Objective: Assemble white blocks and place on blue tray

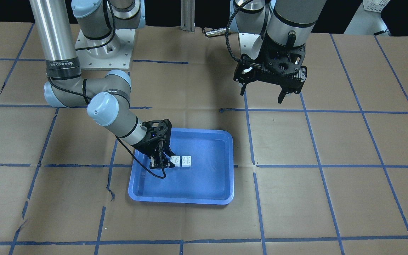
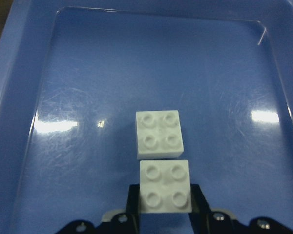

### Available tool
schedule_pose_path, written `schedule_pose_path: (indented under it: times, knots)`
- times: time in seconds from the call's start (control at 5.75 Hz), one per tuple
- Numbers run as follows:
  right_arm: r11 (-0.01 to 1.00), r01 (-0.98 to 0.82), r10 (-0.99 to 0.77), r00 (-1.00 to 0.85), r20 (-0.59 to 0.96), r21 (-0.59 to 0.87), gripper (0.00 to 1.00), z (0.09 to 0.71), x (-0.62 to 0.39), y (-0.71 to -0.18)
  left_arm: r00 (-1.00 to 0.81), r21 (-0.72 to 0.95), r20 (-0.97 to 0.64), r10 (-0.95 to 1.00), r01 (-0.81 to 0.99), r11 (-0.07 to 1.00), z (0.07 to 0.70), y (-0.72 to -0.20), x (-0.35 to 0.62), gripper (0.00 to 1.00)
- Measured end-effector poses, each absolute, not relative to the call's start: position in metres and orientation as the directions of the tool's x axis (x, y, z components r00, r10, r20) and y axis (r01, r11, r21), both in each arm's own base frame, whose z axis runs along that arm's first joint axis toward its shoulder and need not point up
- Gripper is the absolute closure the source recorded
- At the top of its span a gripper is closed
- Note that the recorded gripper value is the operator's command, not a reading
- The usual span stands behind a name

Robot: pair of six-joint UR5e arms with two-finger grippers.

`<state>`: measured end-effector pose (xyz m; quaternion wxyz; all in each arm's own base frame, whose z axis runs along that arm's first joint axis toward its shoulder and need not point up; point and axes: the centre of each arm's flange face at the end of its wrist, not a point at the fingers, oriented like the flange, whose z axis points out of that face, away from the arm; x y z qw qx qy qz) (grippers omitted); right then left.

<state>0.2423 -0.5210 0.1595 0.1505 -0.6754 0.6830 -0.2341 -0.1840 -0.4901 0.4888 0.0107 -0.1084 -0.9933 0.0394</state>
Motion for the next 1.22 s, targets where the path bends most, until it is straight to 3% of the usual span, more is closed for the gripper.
schedule_pose_path:
  times: [1.22]
  knots:
    - [-0.006, -0.852, -0.995, -0.048, 0.089, -0.523, 0.86, 0.1548, 0.2501, -0.5169, -0.979, -0.09, 0.018, 0.204, 0.202, 0.975, 0.4889, -0.4879, -0.183, 0.01]
